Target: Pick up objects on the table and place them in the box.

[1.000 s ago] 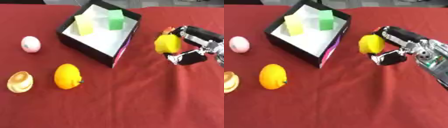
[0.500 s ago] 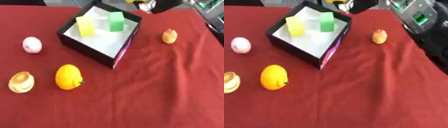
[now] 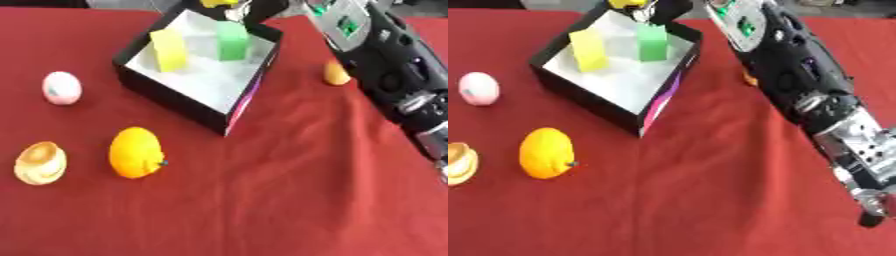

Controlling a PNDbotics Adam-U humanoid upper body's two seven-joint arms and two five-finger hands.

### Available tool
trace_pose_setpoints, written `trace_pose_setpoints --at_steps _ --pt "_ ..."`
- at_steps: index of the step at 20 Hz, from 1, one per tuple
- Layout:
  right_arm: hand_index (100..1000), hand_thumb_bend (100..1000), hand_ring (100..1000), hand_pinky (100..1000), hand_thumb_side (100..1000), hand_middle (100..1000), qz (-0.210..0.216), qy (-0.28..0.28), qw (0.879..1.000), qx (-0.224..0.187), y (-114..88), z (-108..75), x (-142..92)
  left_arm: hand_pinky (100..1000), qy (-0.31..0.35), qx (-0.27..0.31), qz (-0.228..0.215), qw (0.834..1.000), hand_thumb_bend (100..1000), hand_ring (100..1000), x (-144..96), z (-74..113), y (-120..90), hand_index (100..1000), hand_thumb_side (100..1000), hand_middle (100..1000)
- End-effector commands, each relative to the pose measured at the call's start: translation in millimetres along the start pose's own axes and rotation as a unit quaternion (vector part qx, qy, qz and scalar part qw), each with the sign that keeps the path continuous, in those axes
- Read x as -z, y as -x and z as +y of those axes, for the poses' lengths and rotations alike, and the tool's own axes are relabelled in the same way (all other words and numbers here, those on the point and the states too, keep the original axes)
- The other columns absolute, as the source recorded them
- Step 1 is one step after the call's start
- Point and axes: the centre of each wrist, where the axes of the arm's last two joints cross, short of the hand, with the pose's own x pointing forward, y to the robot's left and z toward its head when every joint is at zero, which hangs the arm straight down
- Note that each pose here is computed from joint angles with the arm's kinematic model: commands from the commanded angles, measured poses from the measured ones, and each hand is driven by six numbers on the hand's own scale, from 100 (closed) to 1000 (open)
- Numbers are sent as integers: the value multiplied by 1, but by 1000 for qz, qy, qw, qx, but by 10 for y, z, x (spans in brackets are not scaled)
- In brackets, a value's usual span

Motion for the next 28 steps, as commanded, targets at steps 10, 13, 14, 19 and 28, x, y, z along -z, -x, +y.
trace_pose_setpoints --at_steps 10,13,14,19,28 --pt "974 444 882 978 663 798 -2 -25 996 -80 70 -147 -58 709 15 0 1 1000 316 768 39 -14 -38 765 540 745" --pt "965 456 857 964 407 786 -3 -8 999 -45 103 -240 -147 708 14 3 3 1000 316 769 39 0 -31 765 540 745" --pt "962 413 855 963 330 786 -4 -2 1000 -31 119 -297 -202 708 13 5 3 1000 315 768 39 9 -28 764 541 745" --pt "936 377 869 960 282 805 24 13 999 17 356 -643 -754 707 7 20 7 1000 311 767 44 71 -3 763 544 741" --pt "930 459 891 934 479 839 104 -5 995 0 684 -769 -1664 705 5 40 15 999 308 767 52 144 31 761 547 738"
